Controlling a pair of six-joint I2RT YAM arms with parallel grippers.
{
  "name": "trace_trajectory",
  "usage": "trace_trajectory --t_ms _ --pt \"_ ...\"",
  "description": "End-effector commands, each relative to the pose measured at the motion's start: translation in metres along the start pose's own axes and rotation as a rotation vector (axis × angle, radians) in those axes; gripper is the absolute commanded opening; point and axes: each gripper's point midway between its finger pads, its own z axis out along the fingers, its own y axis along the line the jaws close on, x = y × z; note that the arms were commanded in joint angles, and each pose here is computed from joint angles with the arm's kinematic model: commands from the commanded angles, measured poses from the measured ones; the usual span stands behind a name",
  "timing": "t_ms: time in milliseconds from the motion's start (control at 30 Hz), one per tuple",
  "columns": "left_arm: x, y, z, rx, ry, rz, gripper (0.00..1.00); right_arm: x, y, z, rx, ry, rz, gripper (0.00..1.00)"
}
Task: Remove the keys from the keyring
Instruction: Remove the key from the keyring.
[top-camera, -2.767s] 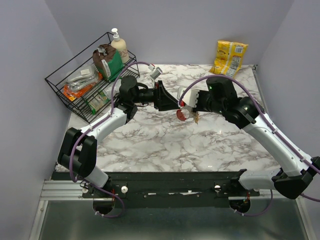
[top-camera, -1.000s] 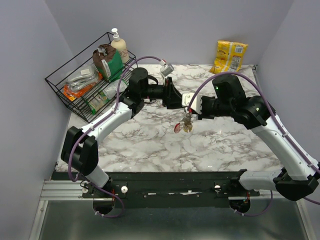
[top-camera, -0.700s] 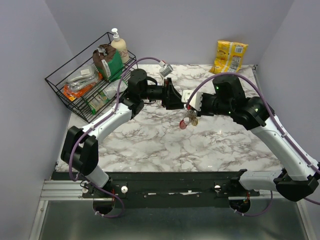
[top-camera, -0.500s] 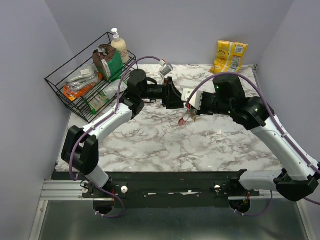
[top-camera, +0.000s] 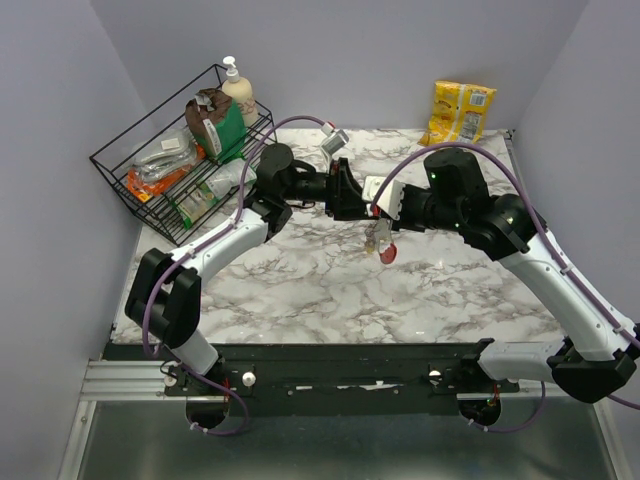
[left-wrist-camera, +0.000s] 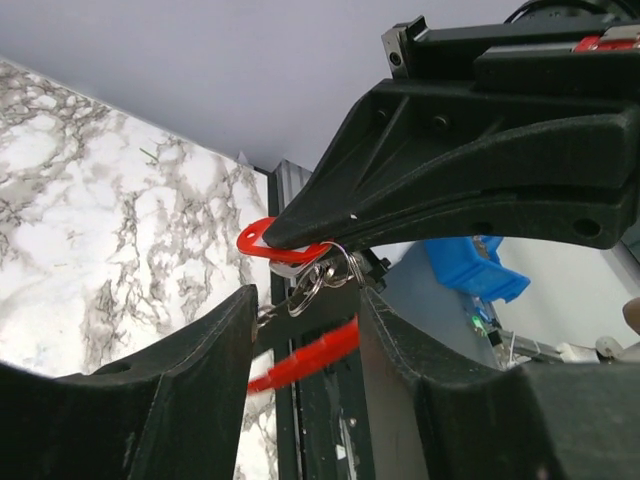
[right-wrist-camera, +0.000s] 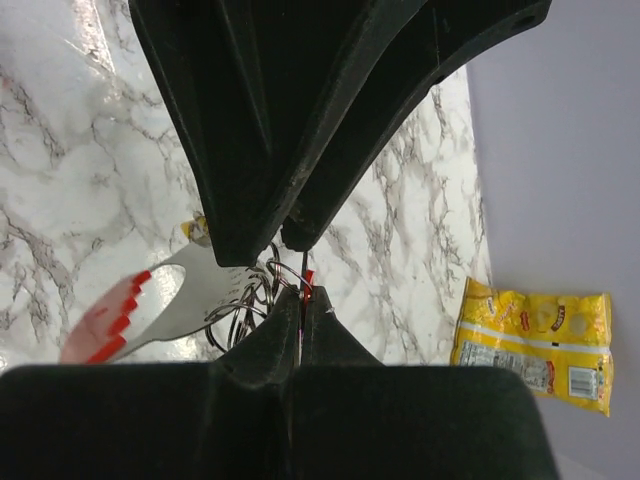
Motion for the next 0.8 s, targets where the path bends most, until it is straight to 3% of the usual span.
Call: trace_trajectory --t_ms 0,567,667,767 --pt "0.008 -0.008 0.002 0.049 0.027 0.003 0.49 -0.017 -0.005 -0.008 0.02 -0.071 0.024 0.01" --pt "0.012 -0.012 0.002 0.077 0.031 0.008 0.3 -0.014 -0.016 -0.005 0.084 -0.058 0.053 0.01" --pt "0.013 -0.013 0.002 0.078 0.031 0.009 0.26 -0.014 -0.018 -0.006 0.094 -0.062 0.055 0.01" --pt "0.012 -0.013 0.003 0.077 0.028 0.014 0.14 -0.012 -0.017 -0.005 0.094 -0.054 0.056 0.01"
